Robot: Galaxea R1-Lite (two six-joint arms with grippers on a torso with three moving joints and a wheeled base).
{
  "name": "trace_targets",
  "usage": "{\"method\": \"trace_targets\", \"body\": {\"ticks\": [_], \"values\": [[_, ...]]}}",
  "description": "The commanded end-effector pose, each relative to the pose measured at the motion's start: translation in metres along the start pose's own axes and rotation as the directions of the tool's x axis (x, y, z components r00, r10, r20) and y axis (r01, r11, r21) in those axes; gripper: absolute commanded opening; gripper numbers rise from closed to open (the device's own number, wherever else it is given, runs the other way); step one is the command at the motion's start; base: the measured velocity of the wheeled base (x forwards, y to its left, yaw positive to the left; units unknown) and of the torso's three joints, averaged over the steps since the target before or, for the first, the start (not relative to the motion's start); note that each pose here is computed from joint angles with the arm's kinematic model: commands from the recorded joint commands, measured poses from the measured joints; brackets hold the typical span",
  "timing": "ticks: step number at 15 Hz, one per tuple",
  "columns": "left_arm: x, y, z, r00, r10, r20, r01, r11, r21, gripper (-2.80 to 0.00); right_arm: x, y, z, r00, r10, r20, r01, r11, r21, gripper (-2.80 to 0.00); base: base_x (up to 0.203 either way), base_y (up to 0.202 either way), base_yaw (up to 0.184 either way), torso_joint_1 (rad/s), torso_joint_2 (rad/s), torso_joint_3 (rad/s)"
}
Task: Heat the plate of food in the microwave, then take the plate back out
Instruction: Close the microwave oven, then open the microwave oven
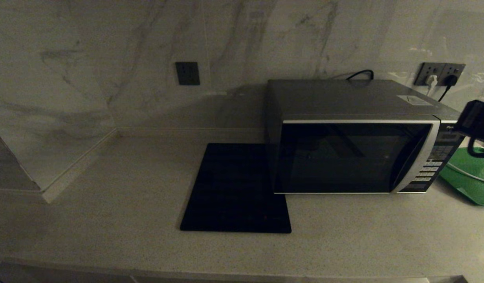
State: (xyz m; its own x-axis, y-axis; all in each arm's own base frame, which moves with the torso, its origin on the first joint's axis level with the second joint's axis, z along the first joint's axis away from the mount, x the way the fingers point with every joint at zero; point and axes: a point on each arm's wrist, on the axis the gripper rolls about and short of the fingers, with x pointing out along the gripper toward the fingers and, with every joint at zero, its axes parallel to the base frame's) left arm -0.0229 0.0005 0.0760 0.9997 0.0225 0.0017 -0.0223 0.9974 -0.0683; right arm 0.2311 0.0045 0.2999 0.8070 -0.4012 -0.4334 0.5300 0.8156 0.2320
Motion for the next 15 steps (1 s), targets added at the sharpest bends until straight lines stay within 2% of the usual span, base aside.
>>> {"method": "trace_targets", "body": {"ticks": [1,3,4,7,9,10,12,13,14,15], "values": [[0.000,0.000,0.000,1.000,0.001,0.000,-0.001,1.000,-0.001,-2.80,-0.027,-0.037,0.020,0.999,-0.003,0.041,0.000,0.998,0.064,-2.80,0.000,0.000,0.000,0.000,0.00,0.000],[0.000,0.000,0.000,1.000,0.001,0.000,-0.001,1.000,-0.001,-2.80,-0.037,-0.059,0.023,0.998,0.030,-0.057,-0.023,0.994,0.107,-2.80,0.000,0.000,0.000,0.000,0.00,0.000],[0.000,0.000,0.000,1.000,0.001,0.000,-0.001,1.000,-0.001,-2.80,-0.041,-0.066,0.023,0.991,0.063,-0.114,-0.043,0.984,0.171,-2.80,0.000,0.000,0.000,0.000,0.00,0.000],[0.000,0.000,0.000,1.000,0.001,0.000,-0.001,1.000,-0.001,-2.80,-0.035,-0.068,0.015,0.954,0.170,-0.248,-0.071,0.928,0.365,-2.80,0.000,0.000,0.000,0.000,0.00,0.000],[0.000,0.000,0.000,1.000,0.001,0.000,-0.001,1.000,-0.001,-2.80,-0.010,-0.073,0.013,0.926,0.193,-0.324,-0.021,0.884,0.466,-2.80,0.000,0.000,0.000,0.000,0.00,0.000],[0.000,0.000,0.000,1.000,0.001,0.000,-0.001,1.000,-0.001,-2.80,0.006,-0.081,0.014,0.913,0.198,-0.358,0.014,0.859,0.512,-2.80,0.000,0.000,0.000,0.000,0.00,0.000],[0.000,0.000,0.000,1.000,0.001,0.000,-0.001,1.000,-0.001,-2.80,0.046,-0.105,0.013,0.868,0.243,-0.433,0.074,0.800,0.596,-2.80,0.000,0.000,0.000,0.000,0.00,0.000],[0.000,0.000,0.000,1.000,0.001,0.000,-0.001,1.000,-0.001,-2.80,0.068,-0.116,0.010,0.852,0.254,-0.458,0.099,0.781,0.617,-2.80,0.000,0.000,0.000,0.000,0.00,0.000],[0.000,0.000,0.000,1.000,0.001,0.000,-0.001,1.000,-0.001,-2.80,0.089,-0.130,0.007,0.848,0.253,-0.466,0.117,0.768,0.630,-2.80,0.000,0.000,0.000,0.000,0.00,0.000],[0.000,0.000,0.000,1.000,0.001,0.000,-0.001,1.000,-0.001,-2.80,0.106,-0.147,0.002,0.861,0.241,-0.447,0.116,0.764,0.635,-2.80,0.000,0.000,0.000,0.000,0.00,0.000]]}}
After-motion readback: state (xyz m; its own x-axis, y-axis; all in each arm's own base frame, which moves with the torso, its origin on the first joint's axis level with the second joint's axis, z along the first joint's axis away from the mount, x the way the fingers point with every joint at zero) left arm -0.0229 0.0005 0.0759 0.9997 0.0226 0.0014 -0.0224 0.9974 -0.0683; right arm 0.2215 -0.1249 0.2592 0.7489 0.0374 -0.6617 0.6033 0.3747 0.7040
